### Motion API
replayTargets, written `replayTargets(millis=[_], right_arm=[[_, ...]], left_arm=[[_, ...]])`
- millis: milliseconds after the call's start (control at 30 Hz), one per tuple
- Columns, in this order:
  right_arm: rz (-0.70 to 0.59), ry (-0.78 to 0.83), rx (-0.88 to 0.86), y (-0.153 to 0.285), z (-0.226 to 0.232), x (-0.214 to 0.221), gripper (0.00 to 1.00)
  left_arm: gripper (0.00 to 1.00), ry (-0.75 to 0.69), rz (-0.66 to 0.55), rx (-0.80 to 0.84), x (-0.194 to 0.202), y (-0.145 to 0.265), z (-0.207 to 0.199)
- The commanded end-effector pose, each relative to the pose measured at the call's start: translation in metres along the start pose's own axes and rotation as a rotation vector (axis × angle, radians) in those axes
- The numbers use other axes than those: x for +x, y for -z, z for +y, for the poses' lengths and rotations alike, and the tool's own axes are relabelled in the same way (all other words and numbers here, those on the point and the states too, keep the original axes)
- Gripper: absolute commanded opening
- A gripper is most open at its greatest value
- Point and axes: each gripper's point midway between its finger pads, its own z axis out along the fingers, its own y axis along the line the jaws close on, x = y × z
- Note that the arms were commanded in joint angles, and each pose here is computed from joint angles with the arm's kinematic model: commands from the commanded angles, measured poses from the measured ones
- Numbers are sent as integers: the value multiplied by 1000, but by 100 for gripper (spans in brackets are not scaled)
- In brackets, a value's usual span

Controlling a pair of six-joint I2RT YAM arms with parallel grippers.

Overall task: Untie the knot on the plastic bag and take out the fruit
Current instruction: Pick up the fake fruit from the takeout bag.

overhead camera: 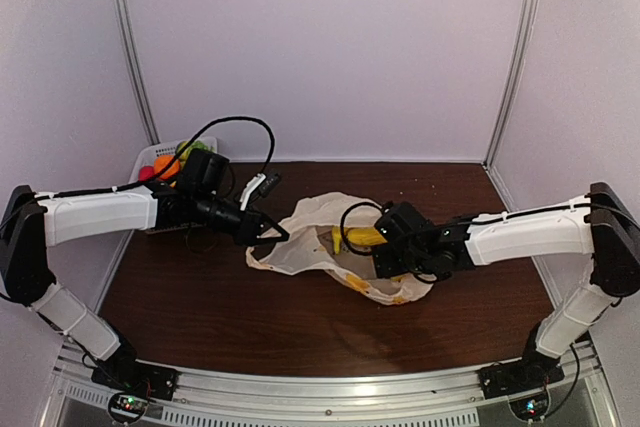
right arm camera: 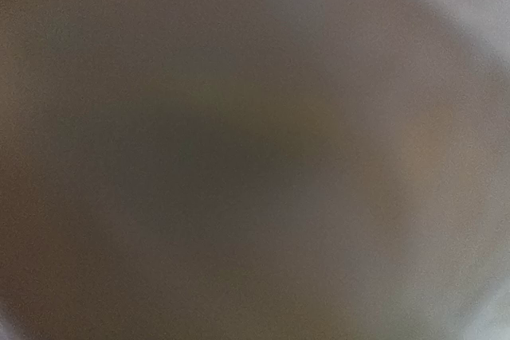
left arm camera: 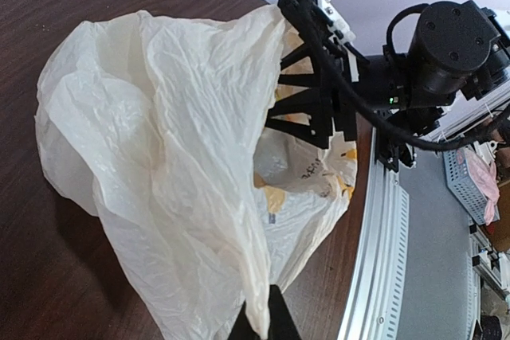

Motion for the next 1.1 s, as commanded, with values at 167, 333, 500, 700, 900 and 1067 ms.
replayTargets(millis=[167,333,500,700,900,1067], right_arm=[[53,-50,108,-14,-44,23,81],[62,-49,117,-27,-47,24,85],[68,-36,126,-37,-46,24,87],[54,-49,102,-38,-41,20,74],[28,-52,66,-29,-38,12,61],[-21,-53,-36,-11,-26,-2,60]], left_arm=[[0,-41,-35,-15,-13,3,-3],[0,-41,-33,-13,-12,3,-3],[0,-39,-29,-7,-11,2,-3],[0,-36,-25,-8,-10,1,-2],[0,-34,-25,-15,-10,0,0],[0,-26,-20,-26,-8,-1,3]])
